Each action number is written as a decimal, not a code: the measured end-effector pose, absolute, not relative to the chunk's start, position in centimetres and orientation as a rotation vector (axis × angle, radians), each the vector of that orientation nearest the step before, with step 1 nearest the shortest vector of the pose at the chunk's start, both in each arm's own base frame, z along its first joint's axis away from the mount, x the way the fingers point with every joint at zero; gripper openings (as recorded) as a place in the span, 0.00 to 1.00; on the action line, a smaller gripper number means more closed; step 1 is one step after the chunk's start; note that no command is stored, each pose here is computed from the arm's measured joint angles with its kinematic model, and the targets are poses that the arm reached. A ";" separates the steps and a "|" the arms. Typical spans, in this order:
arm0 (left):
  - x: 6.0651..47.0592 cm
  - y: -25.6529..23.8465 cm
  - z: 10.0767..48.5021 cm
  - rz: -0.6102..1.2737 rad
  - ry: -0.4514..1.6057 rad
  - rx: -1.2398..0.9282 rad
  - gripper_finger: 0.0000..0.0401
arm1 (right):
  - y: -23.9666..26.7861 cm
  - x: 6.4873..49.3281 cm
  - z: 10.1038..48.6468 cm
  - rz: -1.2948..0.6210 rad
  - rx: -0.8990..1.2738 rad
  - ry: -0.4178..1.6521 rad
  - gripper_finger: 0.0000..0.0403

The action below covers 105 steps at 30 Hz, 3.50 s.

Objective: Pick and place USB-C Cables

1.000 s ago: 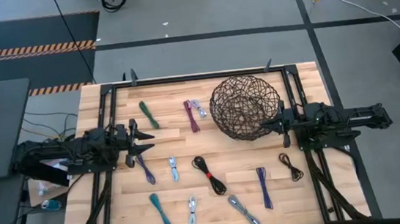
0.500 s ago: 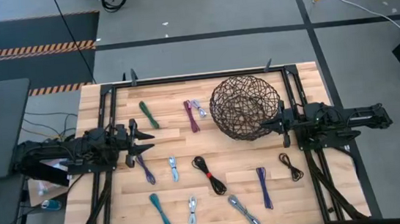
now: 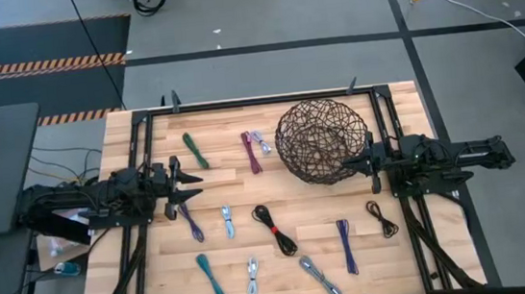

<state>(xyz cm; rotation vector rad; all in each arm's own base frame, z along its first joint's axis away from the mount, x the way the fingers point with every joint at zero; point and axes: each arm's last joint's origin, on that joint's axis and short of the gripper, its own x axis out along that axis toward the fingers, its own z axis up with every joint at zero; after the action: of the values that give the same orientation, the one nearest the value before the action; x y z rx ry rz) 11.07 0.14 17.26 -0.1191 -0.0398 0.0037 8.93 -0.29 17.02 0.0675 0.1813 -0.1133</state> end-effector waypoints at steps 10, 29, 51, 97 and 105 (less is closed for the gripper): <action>11.0 0.1 18.2 -0.014 -0.140 -0.296 0.39 | -0.3 8.9 17.0 -0.114 0.067 0.181 0.06; 10.2 0.4 20.8 -0.039 -0.432 -0.581 0.39 | -0.6 9.0 17.7 -0.162 -0.430 0.154 0.06; 10.2 0.4 21.0 -0.025 -0.454 -0.599 0.39 | -0.2 7.4 24.2 0.005 0.295 -0.605 0.06; 8.5 0.4 28.7 0.040 -0.548 -0.253 0.39 | 1.5 17.3 37.9 -0.129 0.755 1.097 0.26; 8.7 0.4 28.4 0.045 -0.513 -0.253 0.39 | 4.1 19.4 35.6 -0.204 0.795 1.319 0.26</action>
<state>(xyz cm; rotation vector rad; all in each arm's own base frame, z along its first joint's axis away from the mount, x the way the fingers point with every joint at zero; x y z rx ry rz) 8.67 0.40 28.42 -0.2533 -0.5126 0.0449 19.43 4.07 35.65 0.7947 1.3190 -0.2041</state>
